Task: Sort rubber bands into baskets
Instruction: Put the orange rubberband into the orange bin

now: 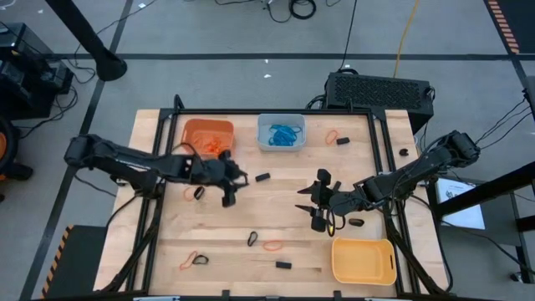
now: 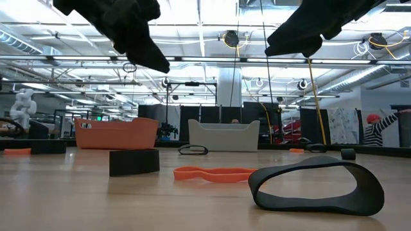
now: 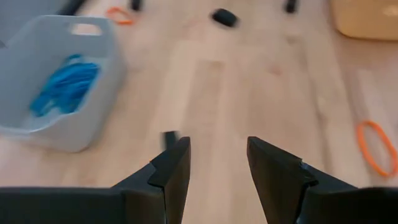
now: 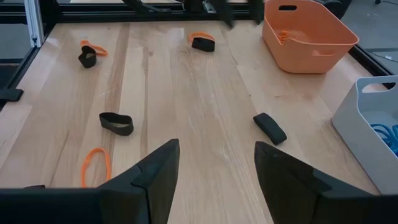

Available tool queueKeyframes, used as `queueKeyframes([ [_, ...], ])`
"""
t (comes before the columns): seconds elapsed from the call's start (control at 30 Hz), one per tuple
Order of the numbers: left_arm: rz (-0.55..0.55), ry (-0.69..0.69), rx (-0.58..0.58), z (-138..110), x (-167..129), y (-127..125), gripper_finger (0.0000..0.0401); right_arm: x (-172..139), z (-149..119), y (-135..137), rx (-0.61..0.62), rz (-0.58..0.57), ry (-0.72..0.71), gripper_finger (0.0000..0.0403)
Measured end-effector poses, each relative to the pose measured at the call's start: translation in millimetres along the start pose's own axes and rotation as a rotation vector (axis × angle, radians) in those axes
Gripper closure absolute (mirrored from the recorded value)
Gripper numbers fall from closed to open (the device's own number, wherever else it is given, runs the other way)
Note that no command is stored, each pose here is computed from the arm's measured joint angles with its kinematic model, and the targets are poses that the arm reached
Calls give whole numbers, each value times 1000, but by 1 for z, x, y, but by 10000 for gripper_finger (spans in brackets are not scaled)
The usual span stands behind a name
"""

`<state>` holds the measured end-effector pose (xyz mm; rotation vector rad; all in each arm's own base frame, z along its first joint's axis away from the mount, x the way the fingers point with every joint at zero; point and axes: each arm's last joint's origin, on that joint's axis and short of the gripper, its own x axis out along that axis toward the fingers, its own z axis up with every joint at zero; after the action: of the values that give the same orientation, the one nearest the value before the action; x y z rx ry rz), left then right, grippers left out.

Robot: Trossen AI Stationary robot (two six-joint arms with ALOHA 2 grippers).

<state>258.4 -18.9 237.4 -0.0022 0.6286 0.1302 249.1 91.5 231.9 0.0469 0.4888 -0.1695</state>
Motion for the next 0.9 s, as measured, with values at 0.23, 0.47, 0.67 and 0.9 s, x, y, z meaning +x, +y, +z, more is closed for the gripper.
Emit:
queueKeyframes([
  [0.23, -78, 38, 78, -17, 41, -40, 234, 0, 0, 0, 0, 0, 0, 202],
  [0.47, -114, 54, 115, -39, 76, -65, 234, 0, 0, 0, 0, 0, 0, 202],
  [0.67, -147, 52, 116, -51, 89, -82, 234, 0, 0, 0, 0, 0, 0, 202],
  [0.9, -166, 44, 100, -54, 91, -90, 235, 0, 0, 0, 0, -4, -1, 202],
])
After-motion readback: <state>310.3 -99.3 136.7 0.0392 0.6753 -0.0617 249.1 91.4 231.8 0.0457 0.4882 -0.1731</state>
